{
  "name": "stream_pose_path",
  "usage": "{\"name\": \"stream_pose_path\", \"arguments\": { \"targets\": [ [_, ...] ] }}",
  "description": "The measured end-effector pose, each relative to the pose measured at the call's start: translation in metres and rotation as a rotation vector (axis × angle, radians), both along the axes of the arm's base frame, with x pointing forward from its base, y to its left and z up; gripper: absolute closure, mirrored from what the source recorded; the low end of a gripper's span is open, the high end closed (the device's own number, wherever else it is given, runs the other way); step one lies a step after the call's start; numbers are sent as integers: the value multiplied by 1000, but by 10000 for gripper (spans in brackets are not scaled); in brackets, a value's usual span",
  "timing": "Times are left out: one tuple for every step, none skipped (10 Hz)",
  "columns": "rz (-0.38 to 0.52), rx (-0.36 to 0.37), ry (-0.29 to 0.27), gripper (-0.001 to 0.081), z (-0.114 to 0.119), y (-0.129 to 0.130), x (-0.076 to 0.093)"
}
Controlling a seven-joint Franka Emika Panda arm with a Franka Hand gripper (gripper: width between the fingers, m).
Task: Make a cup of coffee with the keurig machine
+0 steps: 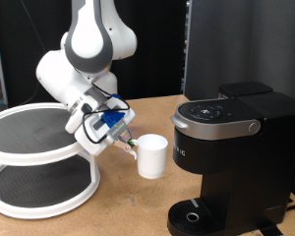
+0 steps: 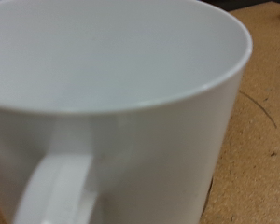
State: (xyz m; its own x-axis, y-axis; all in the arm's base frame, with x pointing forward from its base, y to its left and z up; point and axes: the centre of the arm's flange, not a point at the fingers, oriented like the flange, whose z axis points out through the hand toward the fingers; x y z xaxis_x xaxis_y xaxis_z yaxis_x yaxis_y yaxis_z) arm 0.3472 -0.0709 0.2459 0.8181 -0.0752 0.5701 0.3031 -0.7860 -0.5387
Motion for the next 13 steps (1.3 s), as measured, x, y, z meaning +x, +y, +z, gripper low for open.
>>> {"name": "stream_pose_path", "arguments": {
  "targets": [
    [-6,-10,15,730,-8,4,1],
    [-13,-18,26,730,-15,8,3],
    [-18,-21,34,730,-22,13,4],
    [-24,-21,36,730,-28,17,7],
    [-30,-20,36,730,-33,22,9],
    [-36,-21,35,730,-38,27,12],
    [-40,-25,35,730,-43,32,15],
    [-40,-28,35,730,-48,36,18],
    [-51,-31,24,730,-52,39,21],
    [-56,-32,19,730,-56,42,23],
    [-59,-26,16,730,-58,45,26],
    [-59,-19,13,730,-59,48,29],
    [-58,-13,6,730,-58,52,33]
  ]
}}
